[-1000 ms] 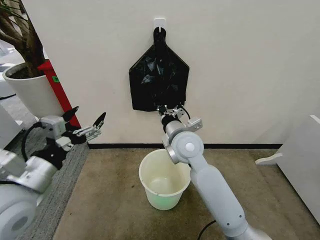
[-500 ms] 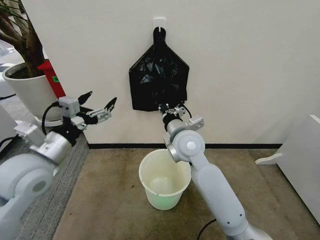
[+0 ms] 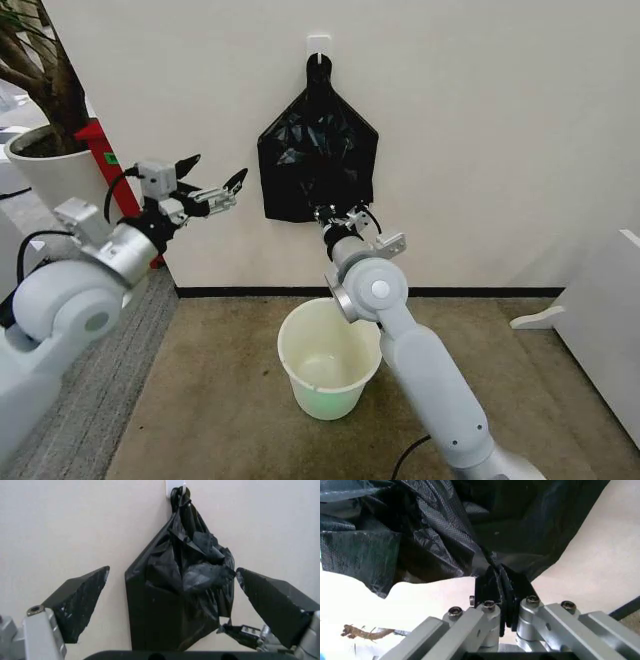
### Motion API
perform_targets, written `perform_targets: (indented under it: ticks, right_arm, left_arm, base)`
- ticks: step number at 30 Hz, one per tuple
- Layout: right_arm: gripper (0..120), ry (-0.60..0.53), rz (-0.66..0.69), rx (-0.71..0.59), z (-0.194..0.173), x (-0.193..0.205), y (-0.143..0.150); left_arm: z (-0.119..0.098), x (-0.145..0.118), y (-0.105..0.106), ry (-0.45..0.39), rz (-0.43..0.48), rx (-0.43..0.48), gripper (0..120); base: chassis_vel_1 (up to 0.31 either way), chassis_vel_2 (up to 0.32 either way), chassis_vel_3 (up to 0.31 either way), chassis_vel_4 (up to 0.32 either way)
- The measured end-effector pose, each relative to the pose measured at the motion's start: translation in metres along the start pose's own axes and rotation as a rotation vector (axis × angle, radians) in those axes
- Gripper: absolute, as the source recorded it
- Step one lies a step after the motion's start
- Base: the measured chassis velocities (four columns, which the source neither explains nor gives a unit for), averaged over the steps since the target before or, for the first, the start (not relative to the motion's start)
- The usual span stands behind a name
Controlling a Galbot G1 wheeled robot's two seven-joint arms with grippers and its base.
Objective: Place the garbage bag over the trash bin.
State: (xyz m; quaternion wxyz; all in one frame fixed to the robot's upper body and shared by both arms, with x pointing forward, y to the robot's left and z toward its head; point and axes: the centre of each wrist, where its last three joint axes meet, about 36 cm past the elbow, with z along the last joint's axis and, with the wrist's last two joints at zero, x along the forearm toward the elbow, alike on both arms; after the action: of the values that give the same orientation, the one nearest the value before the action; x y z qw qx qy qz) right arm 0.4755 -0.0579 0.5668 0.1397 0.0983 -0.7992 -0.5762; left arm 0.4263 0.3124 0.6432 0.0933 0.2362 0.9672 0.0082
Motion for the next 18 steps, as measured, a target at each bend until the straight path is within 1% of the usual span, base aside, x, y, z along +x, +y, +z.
perform_targets:
  ticks: [1,2,5,7,8,18]
  right_arm:
    - [0,0.000,0.000,0.000,0.000,0.000,0.000]
    - [0,0.000,-0.001,0.000,0.000,0.000,0.000]
    - [0,0.000,-0.001,0.000,0.000,0.000,0.000]
    - [0,0.000,-0.001,0.000,0.000,0.000,0.000]
    - [0,0.000,-0.001,-0.001,0.000,0.000,0.000]
    - [0,0.001,-0.004,-0.003,0.001,-0.001,0.001]
  left_arm:
    - [-0.001,-0.001,0.001,0.000,0.001,-0.002,100]
    - [-0.005,-0.009,0.004,0.002,0.008,-0.012,100]
    - [-0.011,-0.020,0.009,0.007,0.016,-0.029,100]
    - [-0.013,-0.023,0.011,0.009,0.019,-0.034,100]
    - [-0.016,-0.027,0.016,0.013,0.022,-0.045,100]
    - [-0.017,-0.030,0.018,0.023,0.032,-0.049,100]
  base:
    - [0.000,0.000,0.000,0.000]
    - [0.000,0.000,0.000,0.000]
    - [0.000,0.000,0.000,0.000]
    - [0.000,0.000,0.000,0.000]
    - [0.000,0.000,0.000,0.000]
    - [0.000,0.000,0.000,0.000]
